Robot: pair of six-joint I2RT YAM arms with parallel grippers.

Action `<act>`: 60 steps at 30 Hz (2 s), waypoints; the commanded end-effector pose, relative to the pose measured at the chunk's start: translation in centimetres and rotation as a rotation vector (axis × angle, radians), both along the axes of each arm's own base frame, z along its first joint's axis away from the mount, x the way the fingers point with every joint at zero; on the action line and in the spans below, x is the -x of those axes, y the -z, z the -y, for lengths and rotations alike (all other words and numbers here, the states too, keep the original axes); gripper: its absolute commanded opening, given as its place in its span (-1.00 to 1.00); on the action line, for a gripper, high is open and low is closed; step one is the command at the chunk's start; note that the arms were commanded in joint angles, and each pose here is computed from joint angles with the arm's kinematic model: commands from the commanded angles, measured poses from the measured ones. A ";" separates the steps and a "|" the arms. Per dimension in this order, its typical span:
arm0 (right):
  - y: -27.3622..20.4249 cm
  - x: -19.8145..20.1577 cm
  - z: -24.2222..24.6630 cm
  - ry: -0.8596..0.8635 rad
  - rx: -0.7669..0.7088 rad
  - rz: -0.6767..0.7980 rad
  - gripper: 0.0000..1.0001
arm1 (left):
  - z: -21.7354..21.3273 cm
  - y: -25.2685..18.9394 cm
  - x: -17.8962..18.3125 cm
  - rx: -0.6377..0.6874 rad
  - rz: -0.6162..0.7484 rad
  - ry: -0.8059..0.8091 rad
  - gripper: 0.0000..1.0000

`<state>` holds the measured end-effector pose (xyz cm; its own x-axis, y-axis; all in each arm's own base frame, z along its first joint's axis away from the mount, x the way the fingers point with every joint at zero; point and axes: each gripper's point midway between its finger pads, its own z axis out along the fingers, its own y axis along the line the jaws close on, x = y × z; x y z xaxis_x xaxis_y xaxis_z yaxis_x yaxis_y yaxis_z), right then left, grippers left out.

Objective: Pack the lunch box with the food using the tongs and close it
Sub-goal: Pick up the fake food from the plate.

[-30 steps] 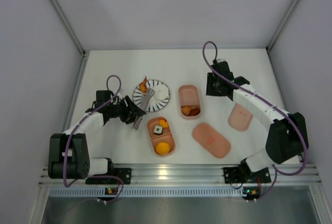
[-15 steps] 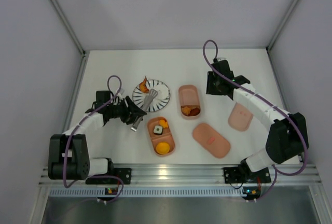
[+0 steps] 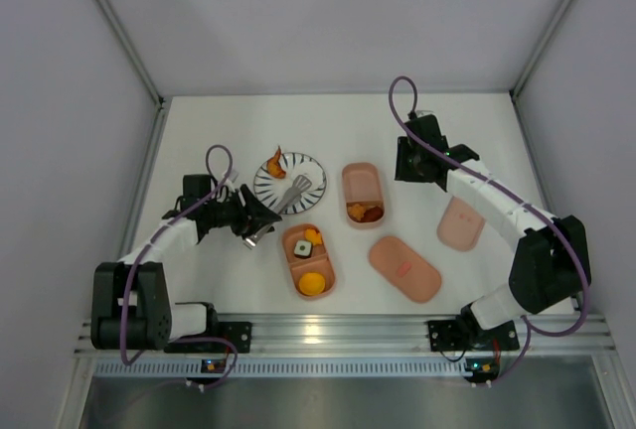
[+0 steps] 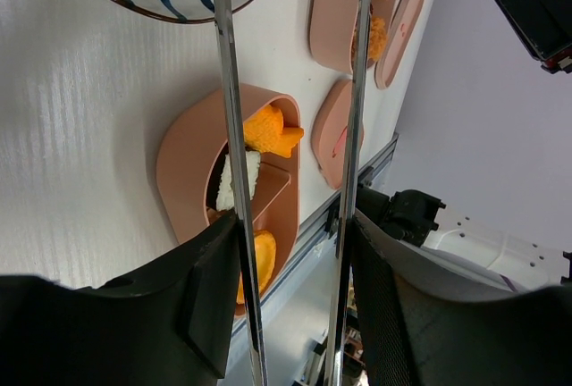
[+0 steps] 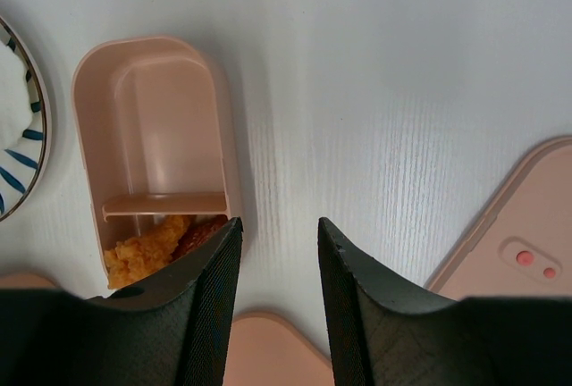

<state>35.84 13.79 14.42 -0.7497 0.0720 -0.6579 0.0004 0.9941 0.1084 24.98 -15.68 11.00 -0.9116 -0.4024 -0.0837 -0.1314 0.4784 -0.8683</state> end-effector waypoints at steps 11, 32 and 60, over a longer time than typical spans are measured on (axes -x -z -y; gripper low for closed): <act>-1.9 -0.1 1.0 0.023 0.014 0.046 -0.22 | 0.3 0.3 -1.2 0.050 0.033 0.004 0.07; -1.8 -0.1 1.2 0.031 0.020 0.049 -0.21 | 0.7 -0.1 -1.9 0.086 0.024 0.035 0.07; -1.9 0.1 1.3 0.037 0.014 0.061 -0.21 | 1.1 -0.4 -1.8 0.125 0.014 0.069 0.11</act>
<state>35.79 13.20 14.84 -0.7348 0.0764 -0.6740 0.0181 0.9955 0.0932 25.36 -16.63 9.83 -0.9325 -0.3607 0.0164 -0.1701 0.3988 -0.9011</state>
